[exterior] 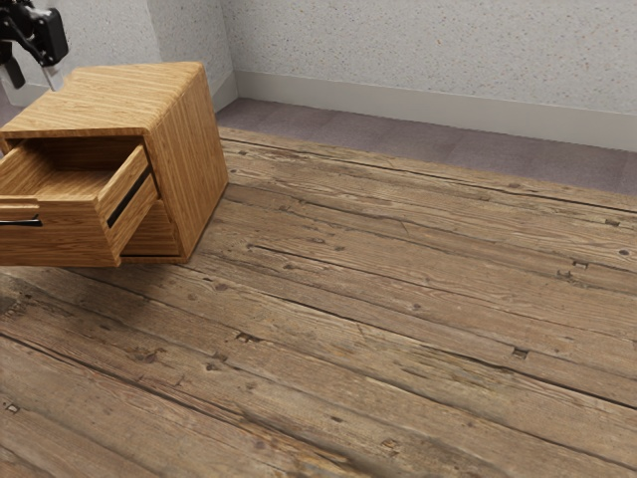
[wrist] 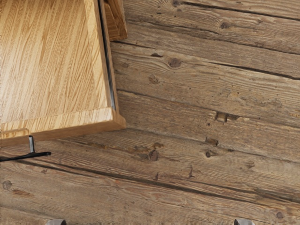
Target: Push the drawer handle with one arm to close the drawer
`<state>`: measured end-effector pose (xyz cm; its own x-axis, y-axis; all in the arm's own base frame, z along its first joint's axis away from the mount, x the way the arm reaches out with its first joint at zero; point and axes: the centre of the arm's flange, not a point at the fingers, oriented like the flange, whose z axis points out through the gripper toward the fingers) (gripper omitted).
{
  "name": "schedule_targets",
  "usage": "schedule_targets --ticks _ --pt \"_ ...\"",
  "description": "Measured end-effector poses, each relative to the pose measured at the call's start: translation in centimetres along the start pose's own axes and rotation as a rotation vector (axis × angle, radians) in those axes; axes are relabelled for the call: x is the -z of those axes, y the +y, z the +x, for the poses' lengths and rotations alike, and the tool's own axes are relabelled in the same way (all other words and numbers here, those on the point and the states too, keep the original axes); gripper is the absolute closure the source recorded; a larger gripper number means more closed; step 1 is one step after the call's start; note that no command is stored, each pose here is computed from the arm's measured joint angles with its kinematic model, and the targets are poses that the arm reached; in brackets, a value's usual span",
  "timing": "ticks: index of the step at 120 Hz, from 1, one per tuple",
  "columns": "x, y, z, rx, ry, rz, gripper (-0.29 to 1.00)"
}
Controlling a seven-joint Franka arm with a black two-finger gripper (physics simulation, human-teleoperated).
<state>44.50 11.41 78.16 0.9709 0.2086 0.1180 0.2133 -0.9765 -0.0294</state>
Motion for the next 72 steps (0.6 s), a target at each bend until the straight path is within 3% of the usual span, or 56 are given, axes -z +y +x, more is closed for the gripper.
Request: schedule_targets --ticks 12,26,72 --pt "-0.9 -0.5 0.0 0.018 -0.036 0.017 0.49" --pt "-3.1 -1.0 0.1 0.035 -0.097 0.045 0.64" --pt "-8.0 -8.2 -9.8 0.183 -0.230 0.052 0.77"
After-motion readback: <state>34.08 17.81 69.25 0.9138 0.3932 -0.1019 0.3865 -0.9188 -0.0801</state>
